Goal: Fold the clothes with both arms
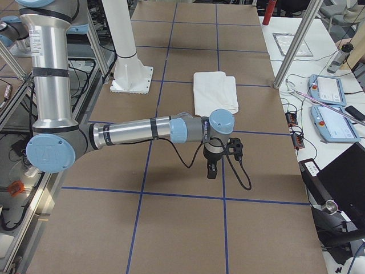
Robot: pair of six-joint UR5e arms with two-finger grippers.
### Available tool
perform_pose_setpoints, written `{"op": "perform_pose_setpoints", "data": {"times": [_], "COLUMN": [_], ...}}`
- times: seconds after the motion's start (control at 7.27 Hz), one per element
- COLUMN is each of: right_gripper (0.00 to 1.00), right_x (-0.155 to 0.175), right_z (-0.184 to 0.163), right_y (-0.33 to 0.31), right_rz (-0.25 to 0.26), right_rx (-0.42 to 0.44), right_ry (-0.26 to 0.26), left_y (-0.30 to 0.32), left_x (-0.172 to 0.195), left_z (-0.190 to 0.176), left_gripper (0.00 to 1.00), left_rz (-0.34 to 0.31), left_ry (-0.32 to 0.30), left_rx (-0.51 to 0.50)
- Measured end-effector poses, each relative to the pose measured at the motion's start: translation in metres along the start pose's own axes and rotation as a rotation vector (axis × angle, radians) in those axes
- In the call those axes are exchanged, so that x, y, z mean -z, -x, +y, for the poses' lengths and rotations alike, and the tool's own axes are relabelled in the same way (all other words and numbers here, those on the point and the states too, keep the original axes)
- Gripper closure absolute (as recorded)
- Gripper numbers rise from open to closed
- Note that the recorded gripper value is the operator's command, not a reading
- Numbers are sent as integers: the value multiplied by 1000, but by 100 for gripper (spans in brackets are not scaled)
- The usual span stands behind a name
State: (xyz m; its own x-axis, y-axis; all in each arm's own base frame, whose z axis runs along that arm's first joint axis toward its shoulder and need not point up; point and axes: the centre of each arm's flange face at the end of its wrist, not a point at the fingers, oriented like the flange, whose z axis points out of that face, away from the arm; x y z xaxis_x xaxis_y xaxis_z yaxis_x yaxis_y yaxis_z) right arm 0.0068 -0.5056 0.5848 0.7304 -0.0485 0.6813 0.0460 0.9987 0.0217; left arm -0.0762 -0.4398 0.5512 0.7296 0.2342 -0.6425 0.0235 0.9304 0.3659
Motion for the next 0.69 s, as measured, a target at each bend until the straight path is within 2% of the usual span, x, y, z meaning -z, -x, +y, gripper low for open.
{"op": "perform_pose_setpoints", "data": {"times": [0.69], "right_gripper": [0], "right_x": [2], "right_z": [1], "right_y": [1], "right_rz": [-4], "right_rx": [2], "right_ry": [-3], "left_y": [0], "left_x": [1], "left_z": [0], "left_gripper": [1], "left_rz": [-1], "left_ry": [-2], "left_rx": [-1]}}
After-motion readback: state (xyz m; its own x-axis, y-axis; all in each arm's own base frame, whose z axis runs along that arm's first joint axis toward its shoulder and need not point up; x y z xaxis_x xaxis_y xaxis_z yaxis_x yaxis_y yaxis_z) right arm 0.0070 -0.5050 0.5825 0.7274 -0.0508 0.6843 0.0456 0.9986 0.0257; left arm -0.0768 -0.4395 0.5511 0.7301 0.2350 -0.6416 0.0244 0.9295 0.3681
